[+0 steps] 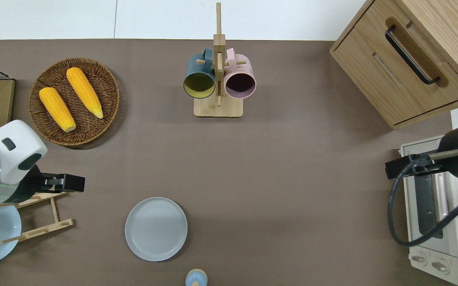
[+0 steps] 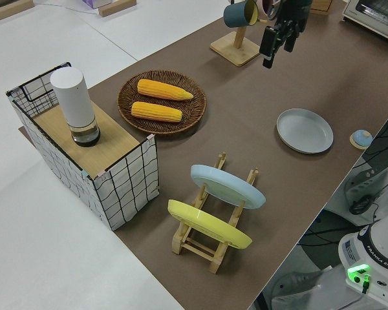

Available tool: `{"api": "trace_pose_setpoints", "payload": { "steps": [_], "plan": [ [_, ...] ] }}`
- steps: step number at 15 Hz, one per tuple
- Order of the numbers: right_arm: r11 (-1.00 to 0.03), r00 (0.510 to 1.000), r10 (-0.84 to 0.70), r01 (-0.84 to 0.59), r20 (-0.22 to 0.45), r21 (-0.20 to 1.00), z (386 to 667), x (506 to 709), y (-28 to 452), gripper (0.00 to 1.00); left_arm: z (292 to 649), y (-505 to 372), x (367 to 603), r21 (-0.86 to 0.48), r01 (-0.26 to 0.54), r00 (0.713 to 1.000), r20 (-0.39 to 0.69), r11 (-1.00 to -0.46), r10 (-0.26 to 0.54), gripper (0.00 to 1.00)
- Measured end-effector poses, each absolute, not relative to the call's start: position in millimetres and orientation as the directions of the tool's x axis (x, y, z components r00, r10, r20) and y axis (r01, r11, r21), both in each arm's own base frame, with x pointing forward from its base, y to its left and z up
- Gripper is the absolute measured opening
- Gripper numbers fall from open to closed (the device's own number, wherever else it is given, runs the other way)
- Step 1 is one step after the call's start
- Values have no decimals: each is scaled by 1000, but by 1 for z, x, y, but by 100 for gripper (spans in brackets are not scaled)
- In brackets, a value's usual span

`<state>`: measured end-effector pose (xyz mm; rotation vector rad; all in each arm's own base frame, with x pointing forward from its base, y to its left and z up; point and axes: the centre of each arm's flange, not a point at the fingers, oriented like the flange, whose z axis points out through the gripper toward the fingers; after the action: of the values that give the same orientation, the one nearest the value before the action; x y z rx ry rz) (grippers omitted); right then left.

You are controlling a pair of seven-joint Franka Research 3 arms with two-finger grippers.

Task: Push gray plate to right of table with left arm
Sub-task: 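Move the left gripper toward the gray plate's near edge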

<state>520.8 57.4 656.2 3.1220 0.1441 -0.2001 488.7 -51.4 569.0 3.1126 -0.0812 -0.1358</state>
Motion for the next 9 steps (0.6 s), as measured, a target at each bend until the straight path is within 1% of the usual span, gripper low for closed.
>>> {"api": "trace_pose_setpoints", "payload": {
  "steps": [5, 9],
  "plan": [
    [-996, 988, 91, 92, -128, 4, 656, 521, 57, 99, 553, -76, 465, 24, -66, 993, -97, -998, -68, 100],
    [-996, 988, 91, 92, -128, 4, 656, 521, 57, 99, 525, -87, 446, 19, -76, 994, -82, -997, -78, 100]
  ]
}}
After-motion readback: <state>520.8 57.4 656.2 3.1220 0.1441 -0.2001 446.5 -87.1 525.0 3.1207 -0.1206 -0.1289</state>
